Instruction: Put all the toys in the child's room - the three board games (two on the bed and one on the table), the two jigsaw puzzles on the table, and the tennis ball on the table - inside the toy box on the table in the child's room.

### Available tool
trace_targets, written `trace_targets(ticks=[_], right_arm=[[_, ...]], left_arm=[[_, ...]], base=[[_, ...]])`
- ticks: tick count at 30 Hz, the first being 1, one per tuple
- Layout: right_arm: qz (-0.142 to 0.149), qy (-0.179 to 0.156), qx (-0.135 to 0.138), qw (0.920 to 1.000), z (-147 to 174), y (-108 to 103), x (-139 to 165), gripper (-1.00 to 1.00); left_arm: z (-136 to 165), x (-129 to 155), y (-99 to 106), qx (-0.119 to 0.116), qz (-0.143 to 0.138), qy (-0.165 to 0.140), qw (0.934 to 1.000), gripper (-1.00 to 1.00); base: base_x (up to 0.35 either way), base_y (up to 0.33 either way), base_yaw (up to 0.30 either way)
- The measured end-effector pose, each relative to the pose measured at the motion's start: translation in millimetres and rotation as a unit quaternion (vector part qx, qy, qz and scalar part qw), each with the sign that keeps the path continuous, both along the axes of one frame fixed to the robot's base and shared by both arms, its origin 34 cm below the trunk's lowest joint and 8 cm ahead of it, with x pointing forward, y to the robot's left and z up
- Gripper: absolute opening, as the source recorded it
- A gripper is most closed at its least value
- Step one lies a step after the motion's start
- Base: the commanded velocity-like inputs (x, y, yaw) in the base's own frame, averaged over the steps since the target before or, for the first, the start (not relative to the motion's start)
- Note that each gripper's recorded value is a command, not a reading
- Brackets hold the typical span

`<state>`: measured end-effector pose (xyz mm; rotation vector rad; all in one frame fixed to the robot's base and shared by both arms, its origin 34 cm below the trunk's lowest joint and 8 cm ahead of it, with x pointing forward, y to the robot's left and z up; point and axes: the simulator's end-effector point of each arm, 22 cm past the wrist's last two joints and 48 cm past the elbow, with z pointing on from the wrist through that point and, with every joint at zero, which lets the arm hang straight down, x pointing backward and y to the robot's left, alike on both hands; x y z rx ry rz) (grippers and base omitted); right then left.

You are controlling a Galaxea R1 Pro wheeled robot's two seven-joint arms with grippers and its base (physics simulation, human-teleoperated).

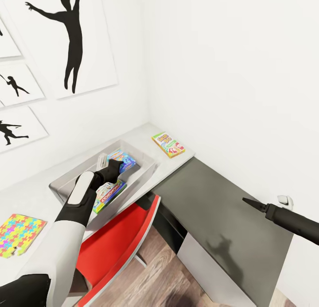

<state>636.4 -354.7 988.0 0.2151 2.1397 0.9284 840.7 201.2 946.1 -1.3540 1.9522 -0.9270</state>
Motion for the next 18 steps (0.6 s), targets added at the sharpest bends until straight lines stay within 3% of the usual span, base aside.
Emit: trace_targets(ticks=[18], right_arm=[[0.001, 0.000, 0.002, 1.0000, -1, 1, 0, 1.00]], left_arm=[[-16, -3, 0, -0.005, -0.001, 0.007, 1.0000, -1.00]], base=[[0.000, 0.000, 0.000]])
